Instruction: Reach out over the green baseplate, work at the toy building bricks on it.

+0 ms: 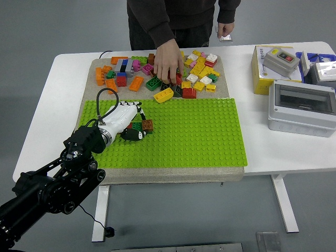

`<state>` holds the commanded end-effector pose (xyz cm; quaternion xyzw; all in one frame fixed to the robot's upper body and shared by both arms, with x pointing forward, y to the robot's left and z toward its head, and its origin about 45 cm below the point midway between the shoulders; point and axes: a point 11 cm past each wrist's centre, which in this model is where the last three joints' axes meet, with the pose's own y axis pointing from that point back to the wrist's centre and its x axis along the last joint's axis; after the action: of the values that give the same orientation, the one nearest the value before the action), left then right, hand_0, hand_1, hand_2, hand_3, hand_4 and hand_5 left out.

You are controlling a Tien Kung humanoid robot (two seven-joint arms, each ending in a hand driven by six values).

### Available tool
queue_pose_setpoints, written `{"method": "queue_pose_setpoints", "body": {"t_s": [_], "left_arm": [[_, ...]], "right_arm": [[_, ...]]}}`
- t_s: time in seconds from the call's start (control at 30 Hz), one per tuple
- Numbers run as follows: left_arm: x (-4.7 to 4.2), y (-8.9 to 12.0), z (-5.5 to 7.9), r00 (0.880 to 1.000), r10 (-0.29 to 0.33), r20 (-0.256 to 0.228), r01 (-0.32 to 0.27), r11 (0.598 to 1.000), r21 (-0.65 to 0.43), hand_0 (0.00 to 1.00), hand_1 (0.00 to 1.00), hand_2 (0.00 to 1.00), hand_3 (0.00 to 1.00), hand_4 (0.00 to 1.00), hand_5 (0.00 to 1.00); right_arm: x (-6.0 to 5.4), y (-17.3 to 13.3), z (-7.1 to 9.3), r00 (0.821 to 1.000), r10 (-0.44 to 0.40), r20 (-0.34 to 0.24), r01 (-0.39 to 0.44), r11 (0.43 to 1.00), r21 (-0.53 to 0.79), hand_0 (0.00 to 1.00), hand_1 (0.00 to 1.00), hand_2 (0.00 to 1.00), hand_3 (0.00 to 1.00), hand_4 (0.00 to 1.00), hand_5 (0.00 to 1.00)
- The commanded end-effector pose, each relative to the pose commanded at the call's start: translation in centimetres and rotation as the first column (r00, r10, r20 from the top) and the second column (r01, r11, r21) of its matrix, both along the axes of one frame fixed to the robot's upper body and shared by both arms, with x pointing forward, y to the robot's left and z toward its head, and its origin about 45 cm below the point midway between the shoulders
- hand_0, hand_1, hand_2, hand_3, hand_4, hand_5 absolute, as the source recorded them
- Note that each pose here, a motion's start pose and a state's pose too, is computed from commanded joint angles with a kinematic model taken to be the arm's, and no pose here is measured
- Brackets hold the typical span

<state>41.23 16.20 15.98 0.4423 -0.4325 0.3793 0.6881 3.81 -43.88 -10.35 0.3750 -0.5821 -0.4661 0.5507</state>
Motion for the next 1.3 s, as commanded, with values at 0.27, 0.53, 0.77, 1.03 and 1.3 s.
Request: {"method": "queue_pose_setpoints", "body": {"t_s": [0.27,0.53,0.77,1.03,1.3], "left_arm": [[0.31,0.11,0.18,1.000,-0.021,0.002,0.021,1.000,0.021,0.998,0.947,0.964,0.598,0.644,0.247],[0.45,0.46,0.00,1.000,-0.031,-0.005,0.031,0.999,0.040,0.998,0.946,0.964,0.599,0.634,0.236],[0.56,0.80,-0.13,0.999,-0.035,-0.008,0.035,0.998,0.058,0.998,0.945,0.964,0.599,0.628,0.229],[0.69,0.66,0.07,0.999,-0.047,-0.002,0.047,0.997,0.068,0.998,0.945,0.964,0.599,0.626,0.227],[0.75,0.35,0.22,0.998,-0.062,0.003,0.062,0.995,0.078,0.998,0.944,0.962,0.599,0.624,0.225]], "right_arm": [[-0.01,-0.05,0.02,1.000,0.001,0.000,-0.001,1.000,-0.001,0.695,0.618,0.607,0.702,0.342,0.893],[-0.04,-0.10,0.02,1.000,0.001,0.002,-0.001,1.000,-0.003,0.695,0.617,0.607,0.702,0.342,0.894],[-0.02,-0.12,0.03,1.000,0.001,0.004,-0.001,1.000,-0.004,0.695,0.616,0.607,0.703,0.343,0.894],[0.09,-0.17,0.06,1.000,0.001,0.007,-0.001,1.000,-0.005,0.695,0.616,0.605,0.702,0.344,0.895],[0.23,-0.23,0.09,1.000,0.001,0.010,-0.001,1.000,-0.007,0.695,0.615,0.603,0.703,0.344,0.894]]}}
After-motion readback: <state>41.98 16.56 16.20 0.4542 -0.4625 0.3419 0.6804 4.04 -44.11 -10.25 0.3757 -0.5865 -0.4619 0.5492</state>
